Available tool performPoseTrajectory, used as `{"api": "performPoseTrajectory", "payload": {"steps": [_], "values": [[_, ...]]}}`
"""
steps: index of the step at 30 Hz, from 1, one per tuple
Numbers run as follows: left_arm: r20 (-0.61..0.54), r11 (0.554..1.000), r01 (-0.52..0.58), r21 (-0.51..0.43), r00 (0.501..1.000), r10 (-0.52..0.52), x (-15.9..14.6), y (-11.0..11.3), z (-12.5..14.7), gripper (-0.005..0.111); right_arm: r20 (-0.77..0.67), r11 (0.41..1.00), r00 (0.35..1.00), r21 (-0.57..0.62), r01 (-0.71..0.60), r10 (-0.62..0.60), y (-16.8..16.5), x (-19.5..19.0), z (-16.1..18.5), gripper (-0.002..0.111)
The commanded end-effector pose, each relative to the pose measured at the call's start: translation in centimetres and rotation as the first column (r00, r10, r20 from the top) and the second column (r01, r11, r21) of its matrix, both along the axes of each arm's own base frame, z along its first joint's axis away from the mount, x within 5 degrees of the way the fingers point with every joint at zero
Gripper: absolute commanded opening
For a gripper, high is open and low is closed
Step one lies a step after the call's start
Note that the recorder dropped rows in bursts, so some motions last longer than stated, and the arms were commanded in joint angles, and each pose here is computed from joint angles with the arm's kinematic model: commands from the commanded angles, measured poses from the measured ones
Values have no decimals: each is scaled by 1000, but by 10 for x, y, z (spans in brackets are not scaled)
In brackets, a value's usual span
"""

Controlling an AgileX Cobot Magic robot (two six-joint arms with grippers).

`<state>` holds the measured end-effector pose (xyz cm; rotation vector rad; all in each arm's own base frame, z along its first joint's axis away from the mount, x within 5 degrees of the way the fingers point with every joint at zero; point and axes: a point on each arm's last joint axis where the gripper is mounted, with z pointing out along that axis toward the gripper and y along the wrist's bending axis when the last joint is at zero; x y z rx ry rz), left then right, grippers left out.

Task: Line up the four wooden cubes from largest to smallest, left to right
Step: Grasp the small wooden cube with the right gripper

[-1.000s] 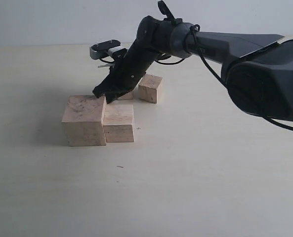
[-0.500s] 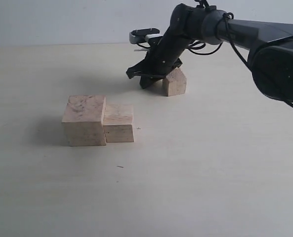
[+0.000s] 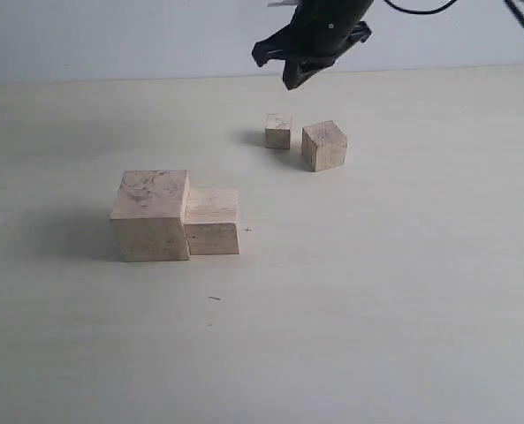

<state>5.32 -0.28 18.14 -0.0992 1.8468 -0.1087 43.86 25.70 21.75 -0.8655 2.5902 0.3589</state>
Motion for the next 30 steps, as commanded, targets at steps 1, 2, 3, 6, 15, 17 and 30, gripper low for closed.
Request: {"api": "performPoseTrajectory", "payload": {"steps": [1,2,3,6,15,17,30], "values": [[6,1000,2,-2,1000,-2,0,0,0,0,26,989,993,-85,120,-118,-22,-12,2,0],[6,1000,2,-2,1000,-2,0,0,0,0,28,988,992,-91,124,-122,-25,-15,0,0],[6,1000,2,-2,1000,-2,0,0,0,0,22,988,992,-93,126,-125,-27,-20,-1,0],[6,1000,2,-2,1000,-2,0,0,0,0,2,986,992,-107,125,-126,-33,-31,-6,0],[6,1000,2,-2,1000,-2,0,0,0,0,-45,985,997,-163,51,-59,-36,-38,-23,40],[6,1000,2,-2,1000,-2,0,0,0,0,-34,989,998,-139,54,-59,-34,-37,-23,64],[6,1000,2,-2,1000,-2,0,0,0,0,-47,989,994,-111,93,-99,-25,-23,-74,98]]}}
